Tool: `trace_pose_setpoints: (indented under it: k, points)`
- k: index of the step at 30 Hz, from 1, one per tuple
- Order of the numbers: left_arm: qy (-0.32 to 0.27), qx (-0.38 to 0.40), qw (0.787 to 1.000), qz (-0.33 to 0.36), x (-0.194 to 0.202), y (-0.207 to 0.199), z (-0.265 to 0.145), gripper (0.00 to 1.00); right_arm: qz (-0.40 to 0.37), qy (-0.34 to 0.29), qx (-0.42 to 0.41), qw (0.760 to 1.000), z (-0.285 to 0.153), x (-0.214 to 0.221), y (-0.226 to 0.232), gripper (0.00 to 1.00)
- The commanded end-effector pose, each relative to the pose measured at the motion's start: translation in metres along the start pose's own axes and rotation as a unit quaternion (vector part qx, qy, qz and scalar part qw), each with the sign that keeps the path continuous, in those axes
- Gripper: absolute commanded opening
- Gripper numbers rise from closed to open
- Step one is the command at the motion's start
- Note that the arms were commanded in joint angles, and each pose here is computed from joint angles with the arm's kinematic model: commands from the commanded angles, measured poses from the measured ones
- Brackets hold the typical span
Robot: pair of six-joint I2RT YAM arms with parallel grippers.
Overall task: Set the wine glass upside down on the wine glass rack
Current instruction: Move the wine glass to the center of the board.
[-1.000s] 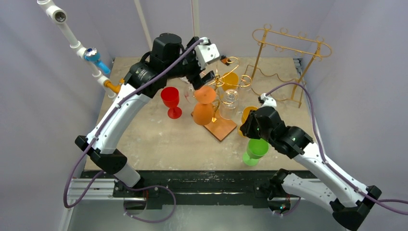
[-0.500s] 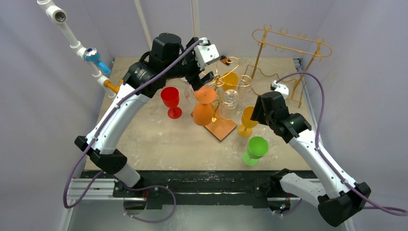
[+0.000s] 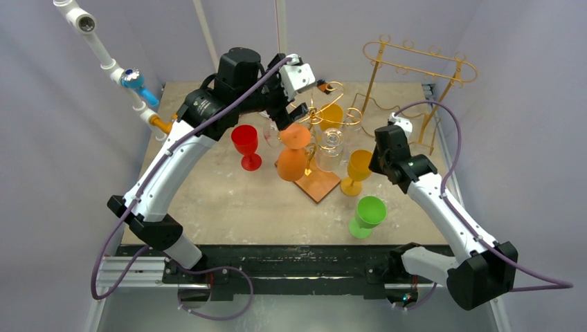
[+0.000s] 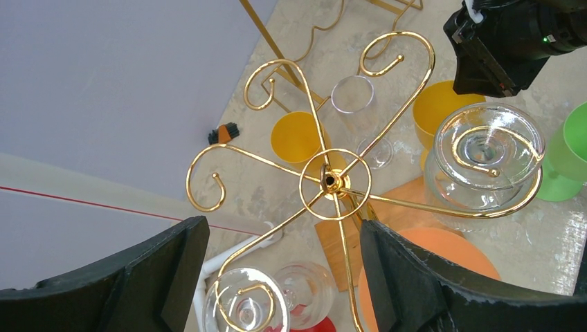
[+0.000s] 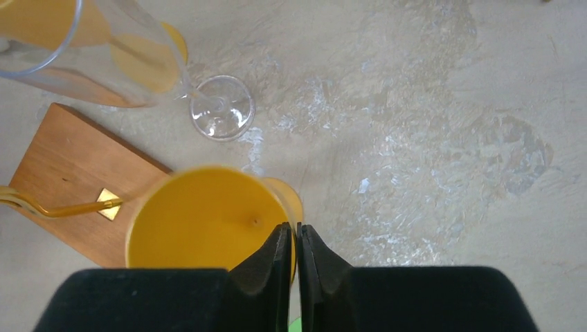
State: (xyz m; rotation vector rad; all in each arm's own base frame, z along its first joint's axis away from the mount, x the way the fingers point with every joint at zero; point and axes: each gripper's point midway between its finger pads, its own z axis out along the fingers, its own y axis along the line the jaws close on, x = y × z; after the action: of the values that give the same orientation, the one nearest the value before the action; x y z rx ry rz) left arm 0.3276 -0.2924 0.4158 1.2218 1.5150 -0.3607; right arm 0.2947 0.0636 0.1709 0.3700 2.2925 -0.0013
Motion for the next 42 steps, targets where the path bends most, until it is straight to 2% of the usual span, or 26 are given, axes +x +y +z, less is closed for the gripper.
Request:
trace_pose_setpoints:
  k: [1,4,12,16,17,21,22,24,28,30,34,37,42]
  points:
    - [-0.018,-0.029,0.999,-0.003,-0.016,0.008,-0.023,0.86,0.011,-0.038,0.003,0.999,-0.004,-0.024,-0.006,0.08]
    - [-0.018,-0.025,1.000,-0.004,-0.016,0.007,-0.022,0.86,0.018,-0.050,0.024,0.998,-0.006,-0.037,-0.018,0.00]
    - [-0.012,-0.023,1.000,0.002,-0.012,0.006,-0.022,0.86,0.038,-0.079,0.068,0.994,-0.006,-0.064,-0.048,0.00]
    - [-0.005,-0.024,1.000,0.008,-0.007,0.006,-0.020,0.86,0.032,-0.071,0.070,0.995,0.000,-0.062,-0.049,0.00]
    - [-0.004,-0.024,1.000,0.008,-0.007,0.006,-0.020,0.86,0.031,-0.067,0.072,0.995,0.001,-0.061,-0.050,0.03]
    - [-0.002,-0.024,1.000,0.007,-0.005,0.006,-0.017,0.86,0.037,-0.080,0.058,0.994,-0.009,-0.069,-0.046,0.34]
    - [-0.001,-0.023,1.000,0.006,-0.005,0.006,-0.016,0.86,0.039,-0.084,0.052,0.994,-0.014,-0.073,-0.045,0.38]
    - [-0.001,-0.022,1.000,0.003,-0.004,0.006,-0.014,0.85,0.043,-0.091,0.045,0.994,-0.025,-0.082,-0.043,0.42]
    - [0.001,-0.021,1.000,-0.001,-0.003,0.006,-0.011,0.85,0.056,-0.126,0.008,0.990,-0.056,-0.109,-0.033,0.44]
    - [0.002,-0.020,1.000,-0.002,-0.002,0.005,-0.009,0.85,0.058,-0.133,-0.007,0.989,-0.068,-0.116,-0.029,0.42]
    - [0.000,-0.020,1.000,-0.004,-0.003,0.006,-0.007,0.84,0.074,-0.097,-0.105,0.987,-0.074,-0.102,0.006,0.25]
    - [-0.002,-0.021,1.000,-0.004,-0.004,0.007,-0.006,0.84,0.078,-0.053,-0.163,0.982,-0.066,-0.075,0.031,0.15]
    - [-0.001,-0.020,1.000,-0.009,-0.004,0.007,-0.003,0.84,0.070,-0.003,-0.173,0.982,-0.042,-0.029,0.048,0.07]
